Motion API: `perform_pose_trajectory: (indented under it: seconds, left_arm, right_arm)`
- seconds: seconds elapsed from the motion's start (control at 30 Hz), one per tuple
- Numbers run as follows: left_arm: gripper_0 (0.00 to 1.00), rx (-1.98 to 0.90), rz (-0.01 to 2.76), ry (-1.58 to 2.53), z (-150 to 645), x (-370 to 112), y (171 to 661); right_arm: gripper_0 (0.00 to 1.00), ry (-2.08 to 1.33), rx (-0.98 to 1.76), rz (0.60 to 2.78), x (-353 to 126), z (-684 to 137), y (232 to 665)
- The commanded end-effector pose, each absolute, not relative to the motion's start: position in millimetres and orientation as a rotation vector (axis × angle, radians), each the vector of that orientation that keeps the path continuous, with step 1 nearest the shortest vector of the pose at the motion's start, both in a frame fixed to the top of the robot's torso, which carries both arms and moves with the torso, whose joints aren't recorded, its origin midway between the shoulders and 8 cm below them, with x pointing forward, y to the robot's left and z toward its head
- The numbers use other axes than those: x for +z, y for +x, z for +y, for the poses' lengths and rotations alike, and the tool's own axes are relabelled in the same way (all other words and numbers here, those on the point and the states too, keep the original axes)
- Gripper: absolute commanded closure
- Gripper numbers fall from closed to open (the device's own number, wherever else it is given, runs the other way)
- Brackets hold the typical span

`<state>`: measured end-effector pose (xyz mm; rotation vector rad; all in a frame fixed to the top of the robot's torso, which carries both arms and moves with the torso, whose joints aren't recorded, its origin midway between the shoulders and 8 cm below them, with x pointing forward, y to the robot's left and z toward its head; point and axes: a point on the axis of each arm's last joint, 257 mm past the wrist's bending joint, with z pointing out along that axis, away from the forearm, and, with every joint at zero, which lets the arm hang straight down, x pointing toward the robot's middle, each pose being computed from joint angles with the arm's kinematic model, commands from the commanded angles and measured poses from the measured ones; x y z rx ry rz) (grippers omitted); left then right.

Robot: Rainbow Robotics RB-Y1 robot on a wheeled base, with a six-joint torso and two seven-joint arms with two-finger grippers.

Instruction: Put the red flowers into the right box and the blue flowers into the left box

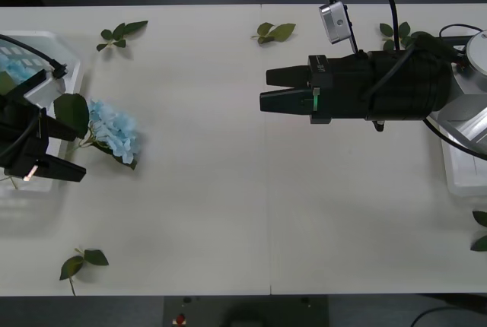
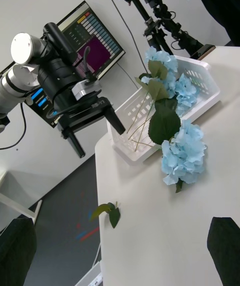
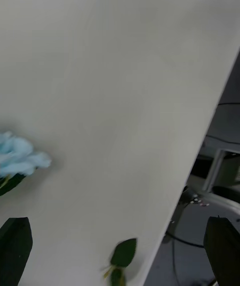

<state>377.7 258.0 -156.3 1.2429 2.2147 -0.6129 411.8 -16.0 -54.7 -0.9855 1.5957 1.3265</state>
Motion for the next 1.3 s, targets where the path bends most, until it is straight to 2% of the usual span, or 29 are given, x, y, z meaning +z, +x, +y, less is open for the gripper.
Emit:
perform_pose_trajectory:
  seconds: [0.03, 0.47, 0.83, 1.3]
  left_arm:
    - [0.00, -0.657, 1.905, 1.437, 212.2, -115.1, 379.9]
    - [0.00, -0.746, 1.506, 1.628, 165.4, -65.0, 376.5]
    - [0.00, -0.795, 1.461, 1.612, 155.1, -43.0, 380.3]
    - [0.00, -0.817, 1.453, 1.615, 152.1, -43.1, 375.1]
  right_arm:
    - [0.00, -1.035, 1.302, 1.548, -41.1, -15.5, 404.0]
    - [0.00, -1.035, 1.302, 1.548, -41.1, -15.5, 404.0]
    - [0.00, -1.035, 1.302, 1.548, -41.1, -15.5, 404.0]
    - [0.00, -1.035, 1.302, 1.548, -41.1, -15.5, 404.0]
